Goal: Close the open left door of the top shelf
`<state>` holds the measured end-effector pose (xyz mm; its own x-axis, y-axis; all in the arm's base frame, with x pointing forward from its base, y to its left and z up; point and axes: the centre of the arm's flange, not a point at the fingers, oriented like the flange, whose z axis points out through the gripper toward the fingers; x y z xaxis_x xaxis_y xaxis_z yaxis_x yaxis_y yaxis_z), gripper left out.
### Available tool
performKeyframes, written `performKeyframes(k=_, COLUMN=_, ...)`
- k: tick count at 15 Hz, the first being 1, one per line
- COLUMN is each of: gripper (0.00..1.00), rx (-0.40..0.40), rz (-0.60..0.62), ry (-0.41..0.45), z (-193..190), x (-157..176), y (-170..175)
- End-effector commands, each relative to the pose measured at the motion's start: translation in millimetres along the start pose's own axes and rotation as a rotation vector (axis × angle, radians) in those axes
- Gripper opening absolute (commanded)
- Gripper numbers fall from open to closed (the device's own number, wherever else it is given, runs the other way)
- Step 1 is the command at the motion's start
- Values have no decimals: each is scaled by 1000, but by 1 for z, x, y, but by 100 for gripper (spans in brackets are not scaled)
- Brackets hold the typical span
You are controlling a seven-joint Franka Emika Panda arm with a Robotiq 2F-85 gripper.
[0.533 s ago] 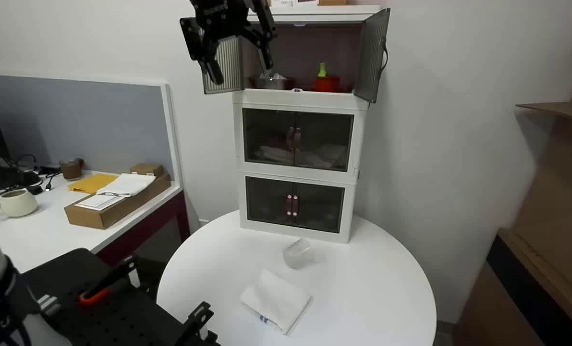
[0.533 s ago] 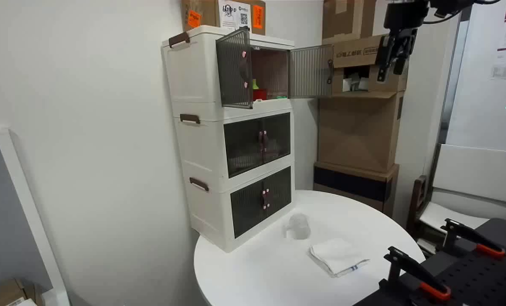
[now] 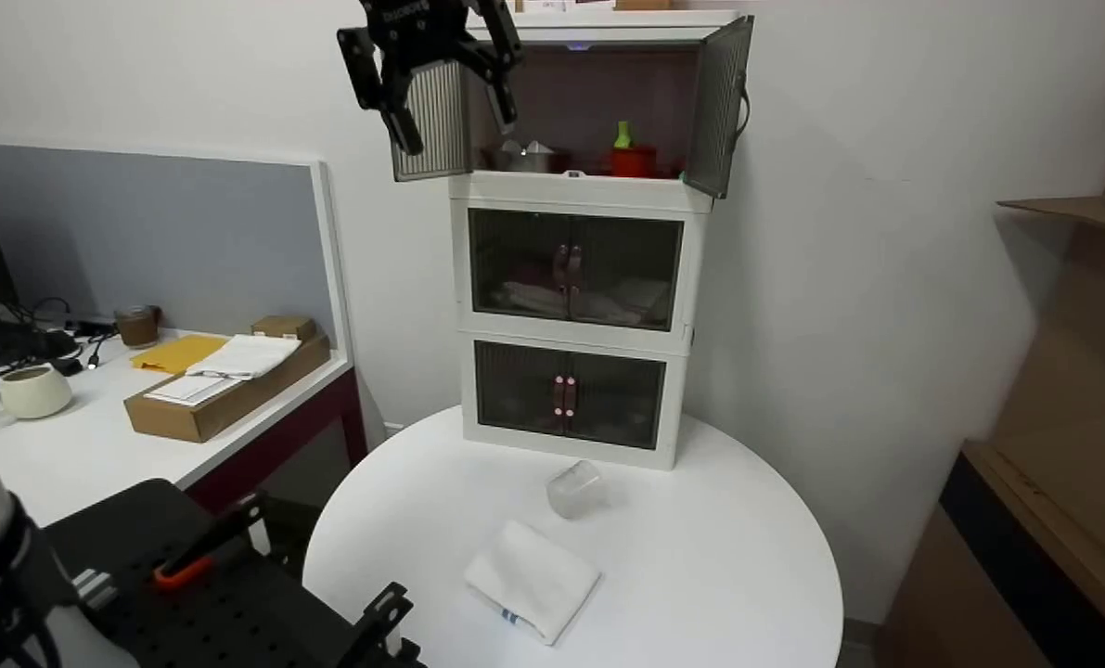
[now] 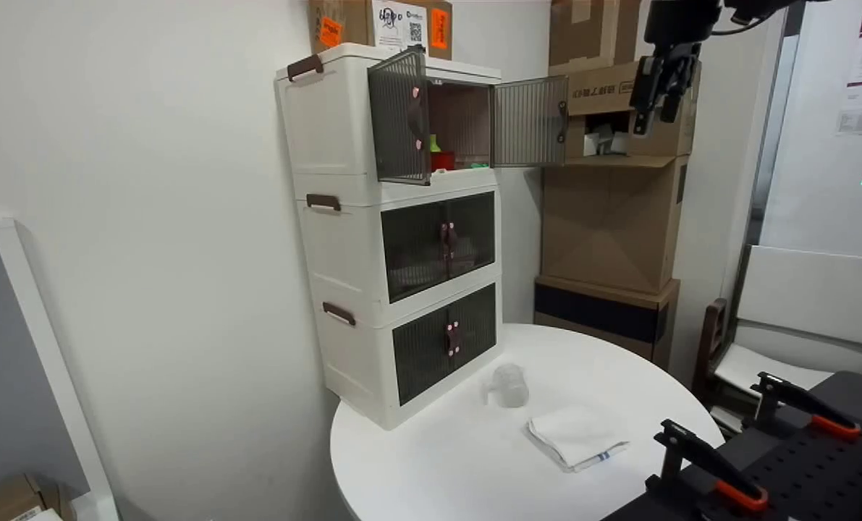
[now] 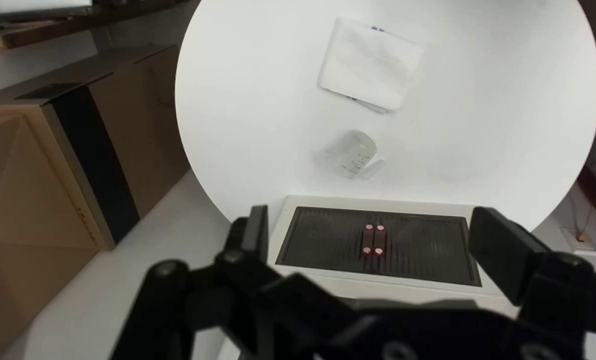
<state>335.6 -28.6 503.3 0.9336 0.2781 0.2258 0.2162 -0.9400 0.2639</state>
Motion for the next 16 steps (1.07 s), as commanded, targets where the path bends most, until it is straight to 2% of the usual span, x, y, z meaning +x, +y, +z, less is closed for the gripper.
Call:
performKeyframes(k=1, gripper=100, rx=8, rz=-34, ry=75, z=-47, x=40, y=-25)
performKeyframes(k=5, gripper=100, rx=48, rz=-59, ry=176, z=-109, x=88, y=-47)
performKeyframes(k=8, gripper=100, rx=58, rz=13, ry=215, z=-136, x=128, y=-42)
performKeyframes(k=12, gripper=100, rx=83, rz=64, ry=161, z=-133, x=179, y=-36)
performKeyframes(k=16, gripper=100, rx=135, rz=27, ry=79, z=-134, x=215, y=-50)
